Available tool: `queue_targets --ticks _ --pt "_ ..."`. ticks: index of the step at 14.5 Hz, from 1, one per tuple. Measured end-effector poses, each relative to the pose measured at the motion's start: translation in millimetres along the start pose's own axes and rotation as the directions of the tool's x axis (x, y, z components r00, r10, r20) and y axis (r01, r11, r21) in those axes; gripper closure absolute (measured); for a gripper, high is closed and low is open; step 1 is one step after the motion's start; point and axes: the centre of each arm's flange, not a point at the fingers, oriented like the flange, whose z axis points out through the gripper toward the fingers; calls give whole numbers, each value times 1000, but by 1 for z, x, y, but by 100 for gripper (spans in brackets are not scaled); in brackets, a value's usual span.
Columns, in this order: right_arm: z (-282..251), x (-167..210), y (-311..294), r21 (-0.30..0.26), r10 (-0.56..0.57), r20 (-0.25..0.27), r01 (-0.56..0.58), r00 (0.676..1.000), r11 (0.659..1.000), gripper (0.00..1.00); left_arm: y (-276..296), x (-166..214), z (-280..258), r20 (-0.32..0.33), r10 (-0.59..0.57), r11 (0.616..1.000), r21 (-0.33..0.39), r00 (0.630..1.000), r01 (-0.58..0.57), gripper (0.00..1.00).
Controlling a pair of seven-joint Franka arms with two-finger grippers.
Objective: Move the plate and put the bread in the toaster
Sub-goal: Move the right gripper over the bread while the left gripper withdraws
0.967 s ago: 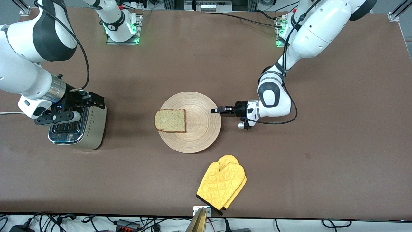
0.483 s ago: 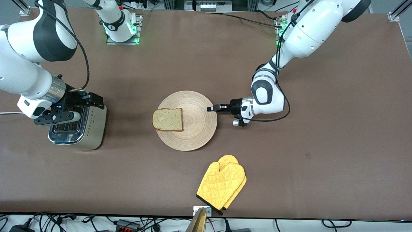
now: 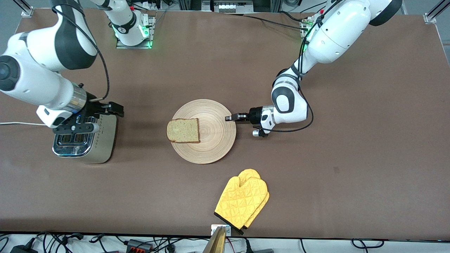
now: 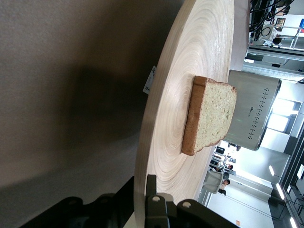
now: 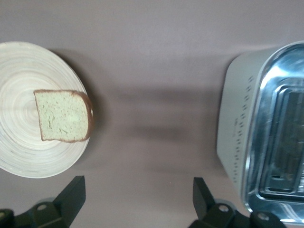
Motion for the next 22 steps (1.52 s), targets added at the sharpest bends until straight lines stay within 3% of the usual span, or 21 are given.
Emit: queue_targets --ticks 2,5,6,10,15,18,20,22 --pt "18 5 -5 -4 3 14 -3 1000 1000 0 0 1 -1 -3 0 1000 0 1000 0 84" --pt "45 15 -14 -8 -8 20 9 1000 1000 0 2 5 -4 -10 4 1000 -3 1000 -4 56" --pt "53 17 -20 -9 -9 22 9 1000 1000 0 2 6 -4 -11 4 1000 -4 1000 -4 51" --pt "84 28 -28 30 32 34 -33 999 999 0 -3 16 -17 -25 15 1000 9 1000 -15 49" --pt "140 41 -44 160 101 82 -114 991 980 0 -17 50 -75 -5 61 998 7 998 -61 49" --pt "166 42 -75 158 73 55 -81 996 984 4 -17 61 -117 75 82 997 7 994 -82 51" --pt "181 44 -90 151 56 31 -60 998 987 14 -14 70 -157 141 81 995 53 987 -89 51" --pt "194 44 -100 103 11 10 -12 1000 995 20 -8 78 -204 197 85 991 85 977 -104 51"
